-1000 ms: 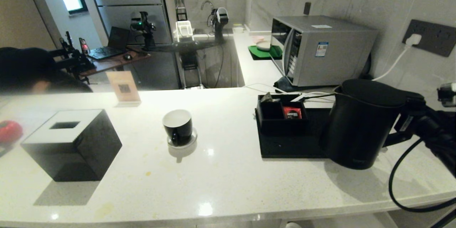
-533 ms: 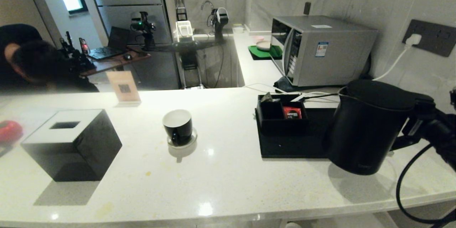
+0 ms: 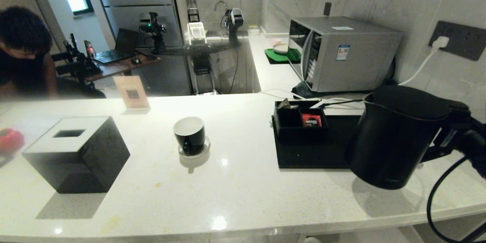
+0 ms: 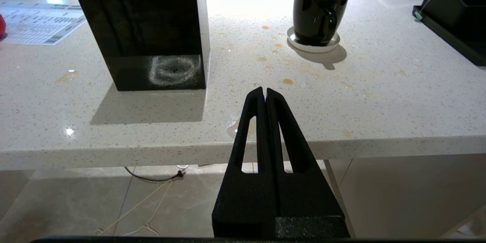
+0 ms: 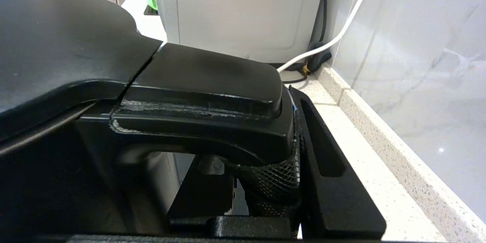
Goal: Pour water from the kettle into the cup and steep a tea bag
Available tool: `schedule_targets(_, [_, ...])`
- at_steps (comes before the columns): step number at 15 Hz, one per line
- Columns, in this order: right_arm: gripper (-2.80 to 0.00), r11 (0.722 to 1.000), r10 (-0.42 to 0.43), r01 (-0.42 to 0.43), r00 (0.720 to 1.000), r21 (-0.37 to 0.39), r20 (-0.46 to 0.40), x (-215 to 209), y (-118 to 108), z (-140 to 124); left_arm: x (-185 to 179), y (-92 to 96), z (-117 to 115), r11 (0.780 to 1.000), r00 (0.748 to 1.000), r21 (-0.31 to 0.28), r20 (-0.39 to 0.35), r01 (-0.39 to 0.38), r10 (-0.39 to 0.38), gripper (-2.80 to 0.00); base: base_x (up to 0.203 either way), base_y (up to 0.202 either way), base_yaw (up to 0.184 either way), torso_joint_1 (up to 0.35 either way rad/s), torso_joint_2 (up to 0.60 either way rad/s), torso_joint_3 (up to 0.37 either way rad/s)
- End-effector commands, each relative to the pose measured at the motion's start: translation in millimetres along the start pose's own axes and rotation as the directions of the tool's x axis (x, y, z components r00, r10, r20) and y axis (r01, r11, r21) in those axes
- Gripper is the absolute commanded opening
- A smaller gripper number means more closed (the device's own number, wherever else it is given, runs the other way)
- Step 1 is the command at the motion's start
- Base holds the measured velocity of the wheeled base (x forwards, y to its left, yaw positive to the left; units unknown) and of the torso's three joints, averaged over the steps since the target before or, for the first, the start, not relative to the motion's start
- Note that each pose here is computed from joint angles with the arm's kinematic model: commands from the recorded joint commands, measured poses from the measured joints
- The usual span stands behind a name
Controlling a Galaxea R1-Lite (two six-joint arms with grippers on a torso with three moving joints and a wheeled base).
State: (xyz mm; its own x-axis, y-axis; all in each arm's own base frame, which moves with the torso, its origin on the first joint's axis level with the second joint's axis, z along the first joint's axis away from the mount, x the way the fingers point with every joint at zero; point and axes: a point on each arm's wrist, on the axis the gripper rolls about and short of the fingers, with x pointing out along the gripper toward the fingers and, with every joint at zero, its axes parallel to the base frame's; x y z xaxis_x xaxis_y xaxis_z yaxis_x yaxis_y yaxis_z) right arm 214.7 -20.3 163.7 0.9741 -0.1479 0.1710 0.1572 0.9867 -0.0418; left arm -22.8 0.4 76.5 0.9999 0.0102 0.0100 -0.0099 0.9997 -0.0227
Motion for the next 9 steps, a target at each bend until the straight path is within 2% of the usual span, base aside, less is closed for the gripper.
schedule_targets(1, [-2.80, 1.000, 0.004, -0.004, 1.000, 0.002, 0.021, -3.8, 0.9, 3.7, 0.1, 0.0, 0.1, 1.000, 1.000, 0.000, -0.001, -0.001, 0.001, -2.80, 0.000, 0.000, 0.000, 0.000, 0.00, 0.000])
schedule_targets(9, [-2.80, 1.000, 0.025, -0.025, 1.000, 0.006, 0.008, -10.0, 4.7, 1.9, 0.1, 0.0, 0.1, 1.000, 1.000, 0.000, -0.001, -0.001, 0.001, -2.80, 0.000, 0.000, 0.000, 0.000, 0.00, 0.000])
